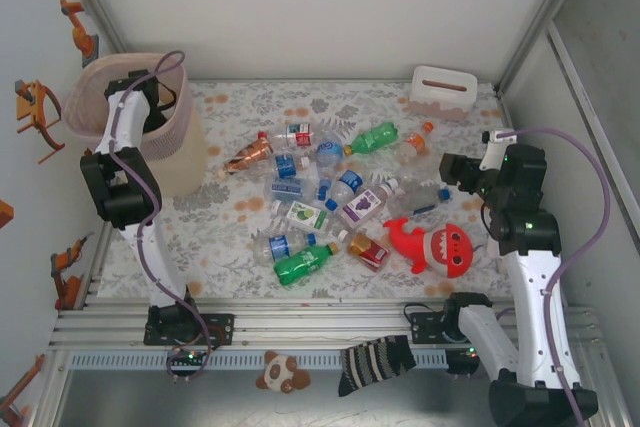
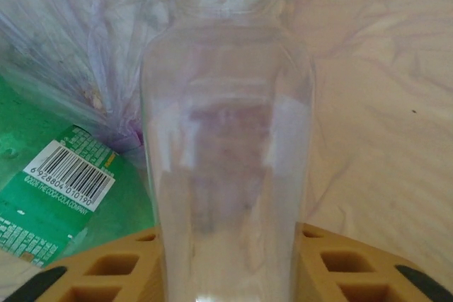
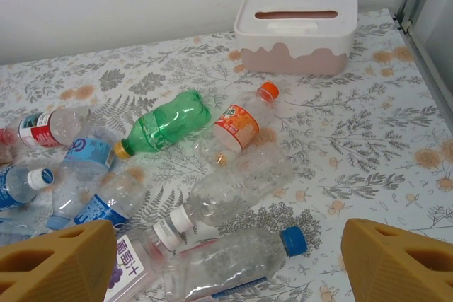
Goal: Put the plastic bottles in the bin
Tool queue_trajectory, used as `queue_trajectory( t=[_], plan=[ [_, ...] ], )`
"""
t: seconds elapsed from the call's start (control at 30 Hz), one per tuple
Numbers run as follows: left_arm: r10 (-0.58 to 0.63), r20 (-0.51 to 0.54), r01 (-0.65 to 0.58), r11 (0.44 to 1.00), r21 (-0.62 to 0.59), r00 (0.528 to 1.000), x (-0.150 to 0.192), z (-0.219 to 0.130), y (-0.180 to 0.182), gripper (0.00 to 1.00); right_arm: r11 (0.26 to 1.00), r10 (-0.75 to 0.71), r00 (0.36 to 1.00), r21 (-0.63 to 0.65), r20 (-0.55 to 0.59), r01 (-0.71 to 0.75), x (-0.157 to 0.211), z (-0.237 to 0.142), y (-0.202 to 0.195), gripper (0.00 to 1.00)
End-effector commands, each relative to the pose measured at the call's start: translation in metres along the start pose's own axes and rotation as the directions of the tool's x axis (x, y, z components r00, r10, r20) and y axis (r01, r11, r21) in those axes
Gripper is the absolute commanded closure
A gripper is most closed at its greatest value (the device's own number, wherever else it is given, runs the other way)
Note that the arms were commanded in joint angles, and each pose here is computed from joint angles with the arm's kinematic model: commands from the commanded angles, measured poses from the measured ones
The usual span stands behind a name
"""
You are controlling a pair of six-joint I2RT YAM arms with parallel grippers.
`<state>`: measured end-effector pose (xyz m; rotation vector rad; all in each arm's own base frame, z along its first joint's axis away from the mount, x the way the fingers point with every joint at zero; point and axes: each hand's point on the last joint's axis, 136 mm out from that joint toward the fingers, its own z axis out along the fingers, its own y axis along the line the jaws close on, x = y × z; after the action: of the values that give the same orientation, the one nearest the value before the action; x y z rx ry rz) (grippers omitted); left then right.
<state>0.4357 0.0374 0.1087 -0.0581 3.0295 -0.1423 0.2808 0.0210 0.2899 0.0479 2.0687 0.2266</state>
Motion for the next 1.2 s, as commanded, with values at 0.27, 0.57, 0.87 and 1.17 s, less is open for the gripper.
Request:
queue_trajectory(
  t=[0.27, 0.57, 0.87, 1.17],
  plan=[
    [-0.008, 0.204, 0.007, 1.000, 0.006, 0.979, -0.014, -0.072, -0.009, 0.36, 1.000, -0.012, 0.999, -0.007, 0.037, 0.013, -0.012, -0.010, 0.005, 0.18],
    [0.010, 0.353, -0.013, 1.000, 0.005, 0.936, -0.011, -0.149, -0.018, 0.34, 1.000, -0.015, 0.998, -0.014, 0.057, 0.016, -0.020, -0.019, 0.008, 0.18],
    [0.034, 0.522, -0.076, 0.995, 0.060, 0.852, 0.001, -0.226, -0.045, 0.34, 1.000, -0.013, 0.998, -0.024, 0.064, 0.014, -0.024, -0.019, 0.010, 0.18],
    [0.184, 0.624, -0.273, 0.961, 0.050, 0.759, 0.022, -0.272, -0.101, 0.33, 0.999, 0.001, 0.998, -0.036, 0.070, 0.001, -0.026, -0.019, 0.012, 0.18]
  ],
)
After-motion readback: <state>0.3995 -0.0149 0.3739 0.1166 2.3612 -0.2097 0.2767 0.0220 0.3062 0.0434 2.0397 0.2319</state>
